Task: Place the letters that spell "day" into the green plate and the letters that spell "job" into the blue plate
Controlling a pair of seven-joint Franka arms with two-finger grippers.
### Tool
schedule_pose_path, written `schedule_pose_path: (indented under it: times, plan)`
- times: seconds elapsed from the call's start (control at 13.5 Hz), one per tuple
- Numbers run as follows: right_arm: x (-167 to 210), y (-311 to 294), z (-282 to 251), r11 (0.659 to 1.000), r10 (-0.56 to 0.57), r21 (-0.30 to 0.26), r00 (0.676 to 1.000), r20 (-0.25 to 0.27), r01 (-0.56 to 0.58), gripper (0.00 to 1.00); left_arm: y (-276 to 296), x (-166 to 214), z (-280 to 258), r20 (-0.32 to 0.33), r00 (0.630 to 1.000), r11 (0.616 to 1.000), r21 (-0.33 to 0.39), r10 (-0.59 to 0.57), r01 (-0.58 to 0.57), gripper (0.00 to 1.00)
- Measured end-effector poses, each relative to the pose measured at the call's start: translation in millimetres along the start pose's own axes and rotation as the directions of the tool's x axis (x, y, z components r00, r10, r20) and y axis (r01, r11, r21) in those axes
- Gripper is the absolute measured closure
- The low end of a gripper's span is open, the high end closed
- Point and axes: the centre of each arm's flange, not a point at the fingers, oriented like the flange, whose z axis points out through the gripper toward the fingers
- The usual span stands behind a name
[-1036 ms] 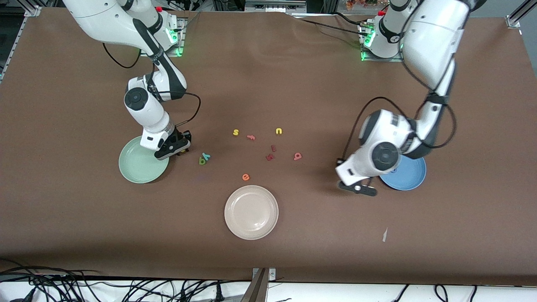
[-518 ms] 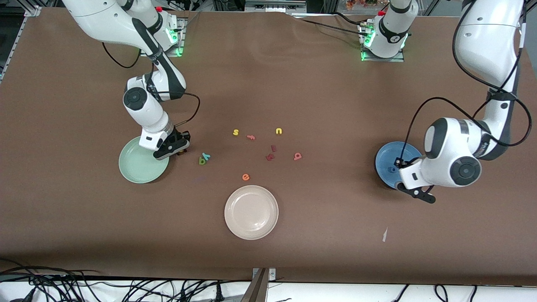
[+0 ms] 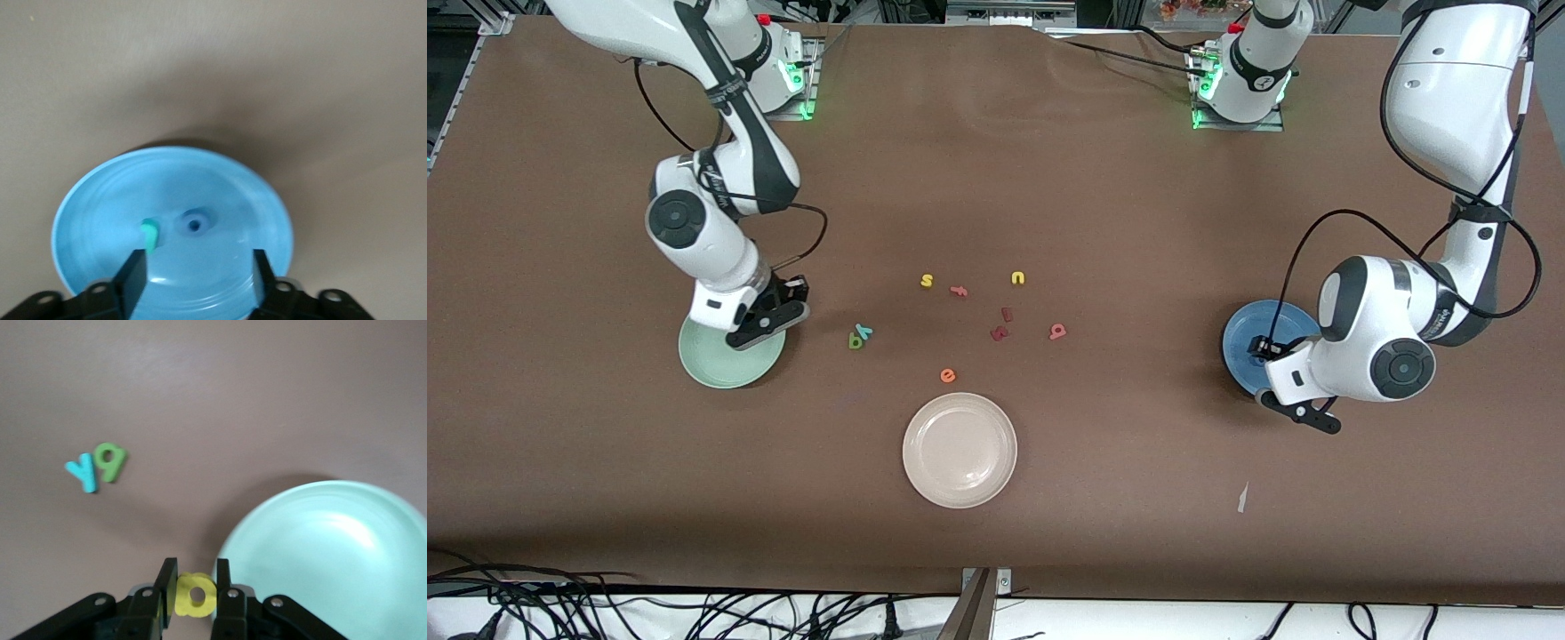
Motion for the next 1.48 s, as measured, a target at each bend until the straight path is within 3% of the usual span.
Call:
schedule_pose_path:
  times: [0.15,0.3,0.44,0.59,1.04,1.41,1.48]
  plan:
    - [-8.3,35.0,-2.5,1.000,-0.019,-0.013,1.000,0.009,0.019,0.72,53.2,11.3,-1.5,-0.005,0.996,0.995,-0.042,-0.086,0.086,0.00]
    - [-18.5,58.1,2.2,1.000,-0.016,-0.009,1.000,0.021,0.016,0.69,117.4,23.5,-3.6,-0.036,0.987,0.985,-0.082,-0.158,0.155,0.00]
    - [-20.7,58.4,4.4,1.000,0.007,0.016,1.000,0.030,-0.007,0.50,166.5,33.4,-7.7,-0.100,0.968,0.971,-0.097,-0.228,0.219,0.00]
    - [-18.1,51.9,3.7,0.999,0.024,0.044,0.999,0.030,-0.025,0.33,209.8,34.7,-2.0,-0.120,0.954,0.959,-0.100,-0.276,0.265,0.00]
    - [24.3,-11.0,-17.2,0.982,0.172,0.074,0.985,-0.013,-0.171,0.33,299.3,26.0,35.4,-0.185,0.911,0.928,-0.128,-0.369,0.350,0.00]
    - [49.7,-58.1,13.7,0.931,0.353,0.081,0.935,0.036,-0.355,0.33,334.6,22.3,70.4,-0.228,0.881,0.910,-0.105,-0.414,0.401,0.03]
    - [52.9,-59.3,20.8,0.920,0.381,0.080,0.924,0.043,-0.383,0.33,334.6,23.7,75.7,-0.231,0.877,0.906,-0.108,-0.422,0.408,0.07]
